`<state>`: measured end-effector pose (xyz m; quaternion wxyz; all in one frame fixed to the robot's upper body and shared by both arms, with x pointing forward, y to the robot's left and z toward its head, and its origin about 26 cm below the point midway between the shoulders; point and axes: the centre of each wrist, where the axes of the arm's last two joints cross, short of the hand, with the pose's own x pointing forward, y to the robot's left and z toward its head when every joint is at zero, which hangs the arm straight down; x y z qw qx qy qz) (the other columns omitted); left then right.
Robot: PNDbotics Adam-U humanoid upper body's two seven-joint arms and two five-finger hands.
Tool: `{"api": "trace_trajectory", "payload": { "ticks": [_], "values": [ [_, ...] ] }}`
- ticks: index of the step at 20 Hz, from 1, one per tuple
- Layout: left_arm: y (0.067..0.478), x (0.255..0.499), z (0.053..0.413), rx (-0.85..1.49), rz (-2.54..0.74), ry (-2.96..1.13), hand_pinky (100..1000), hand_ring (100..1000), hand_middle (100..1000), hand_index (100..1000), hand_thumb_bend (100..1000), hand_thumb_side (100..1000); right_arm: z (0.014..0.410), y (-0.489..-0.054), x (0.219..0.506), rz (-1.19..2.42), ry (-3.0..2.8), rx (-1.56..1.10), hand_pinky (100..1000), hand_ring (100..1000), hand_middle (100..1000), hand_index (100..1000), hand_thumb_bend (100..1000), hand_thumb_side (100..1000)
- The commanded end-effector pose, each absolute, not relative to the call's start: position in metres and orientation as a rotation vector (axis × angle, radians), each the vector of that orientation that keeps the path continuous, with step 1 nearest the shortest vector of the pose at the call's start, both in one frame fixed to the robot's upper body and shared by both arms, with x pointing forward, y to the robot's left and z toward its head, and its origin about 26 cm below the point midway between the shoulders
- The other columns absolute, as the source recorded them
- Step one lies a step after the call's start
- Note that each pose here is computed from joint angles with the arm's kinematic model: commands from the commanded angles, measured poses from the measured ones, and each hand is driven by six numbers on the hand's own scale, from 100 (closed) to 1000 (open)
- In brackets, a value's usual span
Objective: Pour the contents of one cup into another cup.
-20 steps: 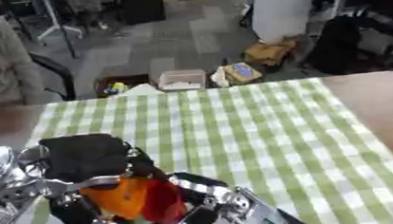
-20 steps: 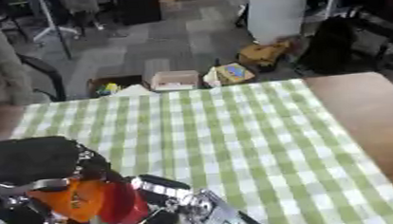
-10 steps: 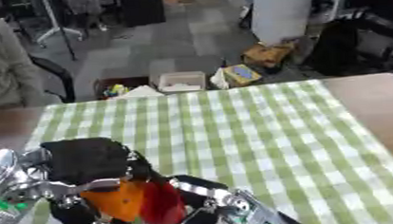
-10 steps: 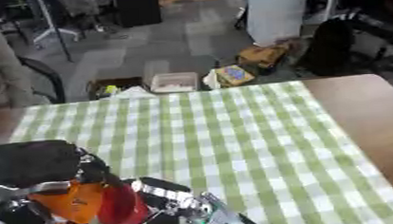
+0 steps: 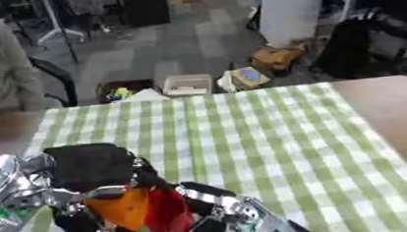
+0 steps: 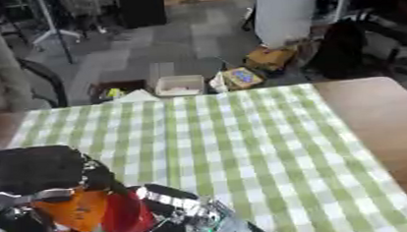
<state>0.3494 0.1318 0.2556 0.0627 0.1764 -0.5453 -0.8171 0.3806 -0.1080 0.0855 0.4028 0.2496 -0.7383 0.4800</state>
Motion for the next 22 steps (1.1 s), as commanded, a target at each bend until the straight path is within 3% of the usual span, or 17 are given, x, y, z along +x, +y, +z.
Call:
{"api": "trace_trajectory", "payload": {
  "ticks": [1, 22],
  "values": [
    [0.131, 0.349, 0.266, 0.573, -2.534, -1.623, 298, 334, 564, 885, 264, 100, 0.093, -0.106, 0.382, 1.207, -1.885, 0.639, 450, 593, 284, 843, 100, 100],
    [0.124, 0.344, 0.283, 0.659, -2.621, -1.591, 300, 330, 568, 889, 295, 100, 0.088, -0.11, 0.382, 1.202, -1.871, 0.633, 446, 594, 282, 842, 100, 100]
  ]
}}
